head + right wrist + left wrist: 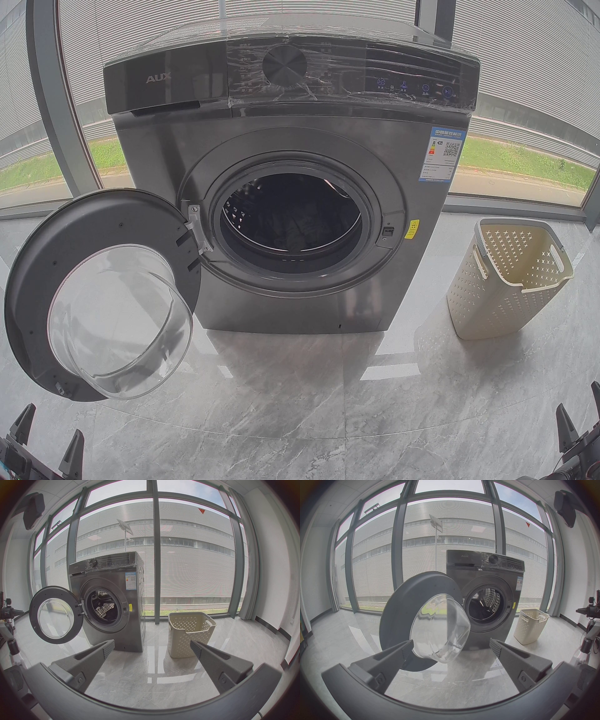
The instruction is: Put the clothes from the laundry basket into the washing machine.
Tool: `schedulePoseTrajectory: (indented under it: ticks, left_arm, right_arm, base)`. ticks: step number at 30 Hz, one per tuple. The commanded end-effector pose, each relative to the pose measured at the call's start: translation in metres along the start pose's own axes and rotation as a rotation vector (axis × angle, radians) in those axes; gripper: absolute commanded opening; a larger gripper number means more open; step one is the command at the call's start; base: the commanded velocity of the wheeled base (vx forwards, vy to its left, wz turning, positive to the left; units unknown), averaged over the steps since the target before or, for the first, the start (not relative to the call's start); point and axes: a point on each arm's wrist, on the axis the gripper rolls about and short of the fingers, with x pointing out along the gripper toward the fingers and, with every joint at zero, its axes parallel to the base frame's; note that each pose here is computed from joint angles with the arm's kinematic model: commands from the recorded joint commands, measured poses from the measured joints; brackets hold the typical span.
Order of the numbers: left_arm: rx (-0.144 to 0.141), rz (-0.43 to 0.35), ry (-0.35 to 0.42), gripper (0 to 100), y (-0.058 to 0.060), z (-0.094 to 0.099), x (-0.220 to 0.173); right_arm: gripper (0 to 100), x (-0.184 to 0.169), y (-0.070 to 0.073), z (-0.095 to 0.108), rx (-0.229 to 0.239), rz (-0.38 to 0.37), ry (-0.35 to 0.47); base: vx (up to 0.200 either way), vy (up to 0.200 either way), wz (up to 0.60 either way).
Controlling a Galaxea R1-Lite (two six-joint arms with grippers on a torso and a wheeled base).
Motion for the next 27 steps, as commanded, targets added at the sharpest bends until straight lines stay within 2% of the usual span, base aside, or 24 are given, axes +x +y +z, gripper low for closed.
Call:
schedulePoseTrajectory:
  ticks: [1, 4, 11, 20, 23, 27]
  left_arm:
    - [-0.002, 0.002, -0.002, 100, 0.0, -0.0047, -0.0002]
    - [0.006, 0.005, -0.005, 100, 0.0, -0.0048, -0.0004]
    - [0.004, 0.005, -0.005, 100, 0.0, -0.0048, -0.0004]
    - [0.0, 0.008, -0.005, 100, 0.0001, -0.0048, -0.0004]
    - [0.007, 0.006, -0.005, 100, 0.0, -0.0048, -0.0004]
    - [0.007, 0.005, -0.005, 100, 0.0, -0.0048, -0.0004]
  right_arm:
    - [100, 0.0003, 0.0, -0.0052, -0.001, 0.0, 0.005]
    - [100, 0.0003, 0.0, -0.0052, -0.001, 0.0, 0.005]
    - [100, 0.0003, 0.0, -0.0052, -0.001, 0.0, 0.005]
    - [100, 0.0003, 0.0, -0.0052, -0.001, 0.0, 0.005]
    - [100, 0.0003, 0.0, -0.0052, -0.001, 0.0, 0.005]
    - [100, 0.0003, 0.0, -0.0052, -0.001, 0.0, 0.005]
  base:
    - [0.0, 0.0, 0.0]
    - [-0.133, 0.0, 0.0]
    - [-0.2, 0.0, 0.0]
    - [0.0, 0.0, 0.0]
    - [0.0, 0.0, 0.0]
    - [-0.15, 0.0, 0.0]
